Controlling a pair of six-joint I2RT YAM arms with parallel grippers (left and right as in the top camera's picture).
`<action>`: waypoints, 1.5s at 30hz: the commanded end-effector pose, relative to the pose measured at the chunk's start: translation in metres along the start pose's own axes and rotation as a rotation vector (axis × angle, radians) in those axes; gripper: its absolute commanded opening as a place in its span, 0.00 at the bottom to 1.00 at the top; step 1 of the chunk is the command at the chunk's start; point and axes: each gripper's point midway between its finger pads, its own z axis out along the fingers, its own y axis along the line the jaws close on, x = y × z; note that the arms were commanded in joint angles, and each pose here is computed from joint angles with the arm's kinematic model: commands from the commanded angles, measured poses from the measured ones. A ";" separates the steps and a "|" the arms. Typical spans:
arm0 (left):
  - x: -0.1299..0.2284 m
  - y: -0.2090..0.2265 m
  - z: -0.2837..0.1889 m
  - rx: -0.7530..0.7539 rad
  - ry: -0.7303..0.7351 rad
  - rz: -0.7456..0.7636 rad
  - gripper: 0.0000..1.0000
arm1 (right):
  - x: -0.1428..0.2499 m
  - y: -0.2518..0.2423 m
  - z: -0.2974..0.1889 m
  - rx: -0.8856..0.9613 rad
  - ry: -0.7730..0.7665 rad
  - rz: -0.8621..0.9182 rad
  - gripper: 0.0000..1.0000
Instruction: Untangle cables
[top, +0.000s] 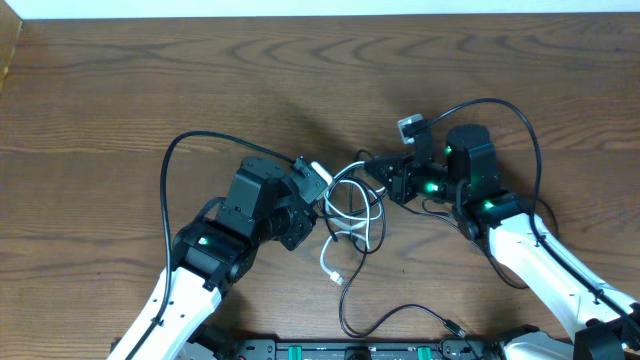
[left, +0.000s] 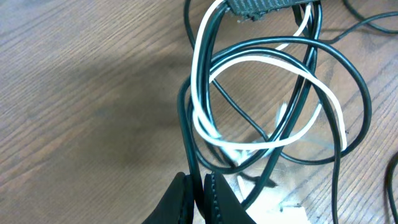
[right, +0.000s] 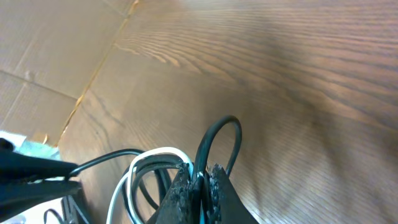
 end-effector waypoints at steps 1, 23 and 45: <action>-0.003 0.009 -0.006 -0.055 -0.003 0.013 0.08 | -0.010 -0.025 -0.006 0.116 -0.048 0.032 0.01; 0.014 0.075 -0.024 -0.461 0.043 -0.243 0.08 | -0.002 -0.061 -0.019 0.264 -0.041 0.138 0.01; 0.011 0.072 -0.022 -0.442 -0.005 -0.406 0.08 | -0.001 -0.062 -0.025 0.219 -0.025 0.167 0.01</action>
